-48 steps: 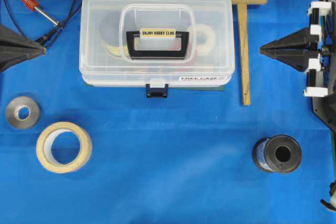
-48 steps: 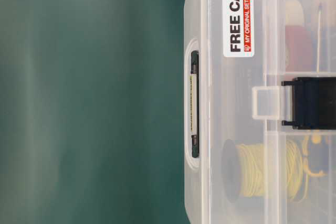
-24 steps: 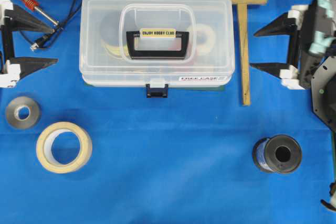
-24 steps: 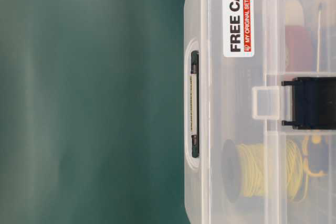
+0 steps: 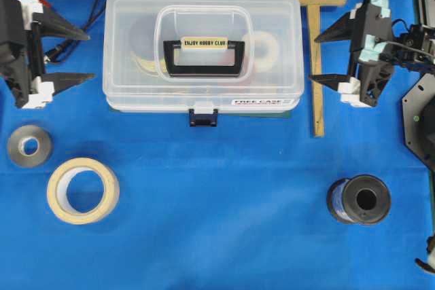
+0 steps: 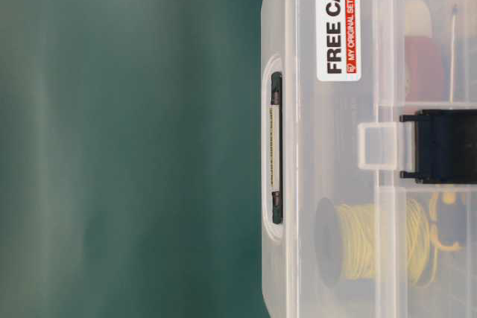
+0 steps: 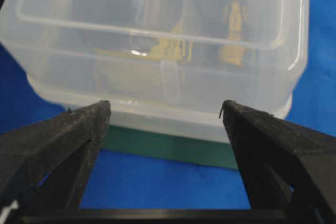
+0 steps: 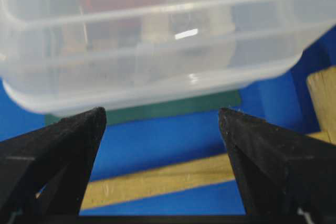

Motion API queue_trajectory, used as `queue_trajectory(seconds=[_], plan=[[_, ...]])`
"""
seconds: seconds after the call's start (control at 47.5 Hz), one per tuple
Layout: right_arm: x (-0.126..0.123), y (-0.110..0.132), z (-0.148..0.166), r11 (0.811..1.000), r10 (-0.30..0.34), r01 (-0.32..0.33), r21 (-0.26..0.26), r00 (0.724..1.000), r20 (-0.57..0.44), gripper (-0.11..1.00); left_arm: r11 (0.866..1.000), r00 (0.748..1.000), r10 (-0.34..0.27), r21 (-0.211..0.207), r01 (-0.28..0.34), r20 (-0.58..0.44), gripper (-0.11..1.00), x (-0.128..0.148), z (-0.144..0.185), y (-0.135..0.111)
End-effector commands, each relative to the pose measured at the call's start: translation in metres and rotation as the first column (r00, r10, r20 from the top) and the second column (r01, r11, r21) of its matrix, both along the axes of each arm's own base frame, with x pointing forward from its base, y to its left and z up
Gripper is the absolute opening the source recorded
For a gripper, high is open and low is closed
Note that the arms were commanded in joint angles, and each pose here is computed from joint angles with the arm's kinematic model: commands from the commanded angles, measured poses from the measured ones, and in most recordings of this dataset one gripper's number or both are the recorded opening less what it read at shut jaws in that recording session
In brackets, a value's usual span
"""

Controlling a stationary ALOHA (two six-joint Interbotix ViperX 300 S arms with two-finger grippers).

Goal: Open the tool box with both arms.
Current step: 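Position both grippers at the lid edges on either end of the box, then grip the lid ends with both grippers and lift it back, swinging it open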

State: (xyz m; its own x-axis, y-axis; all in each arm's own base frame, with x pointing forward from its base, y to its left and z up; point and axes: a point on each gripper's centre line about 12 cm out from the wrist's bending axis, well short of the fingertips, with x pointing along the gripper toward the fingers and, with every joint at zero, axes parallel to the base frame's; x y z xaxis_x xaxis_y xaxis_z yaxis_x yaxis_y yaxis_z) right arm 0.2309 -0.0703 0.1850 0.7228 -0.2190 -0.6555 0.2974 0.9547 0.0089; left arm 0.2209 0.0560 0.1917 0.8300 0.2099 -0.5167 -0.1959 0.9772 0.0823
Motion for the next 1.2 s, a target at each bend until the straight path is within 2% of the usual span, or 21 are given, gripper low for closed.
queue_trajectory(seconds=[0.0, 0.295, 0.652, 0.926, 1.178], plan=[[0.011, -0.004, 0.01, 1.0, 0.003, -0.002, -0.016, 1.0, 0.027, 0.85, 1.0, 1.0, 0.0, 0.01, 0.0, 0.016, 0.92, 0.01, 0.007, 0.003], [0.029, -0.007, 0.014, 1.0, 0.017, -0.017, -0.019, 1.0, 0.021, 0.85, 1.0, 1.0, 0.008, -0.018, -0.009, -0.03, 0.92, 0.029, 0.0, 0.008], [0.039, -0.004, 0.025, 0.999, 0.031, -0.03, -0.021, 0.998, 0.047, 0.85, 1.0, 1.0, 0.013, -0.021, -0.013, -0.022, 0.92, 0.031, 0.003, 0.009], [0.035, -0.003, 0.043, 0.999, 0.028, -0.024, -0.032, 0.994, 0.105, 0.85, 1.0, 0.999, 0.016, -0.012, -0.016, 0.038, 0.91, 0.03, 0.019, 0.009], [0.023, -0.002, 0.065, 0.998, 0.022, -0.012, -0.056, 0.982, 0.187, 0.85, 1.0, 0.992, 0.013, 0.013, -0.015, 0.128, 0.91, 0.025, 0.04, 0.007]])
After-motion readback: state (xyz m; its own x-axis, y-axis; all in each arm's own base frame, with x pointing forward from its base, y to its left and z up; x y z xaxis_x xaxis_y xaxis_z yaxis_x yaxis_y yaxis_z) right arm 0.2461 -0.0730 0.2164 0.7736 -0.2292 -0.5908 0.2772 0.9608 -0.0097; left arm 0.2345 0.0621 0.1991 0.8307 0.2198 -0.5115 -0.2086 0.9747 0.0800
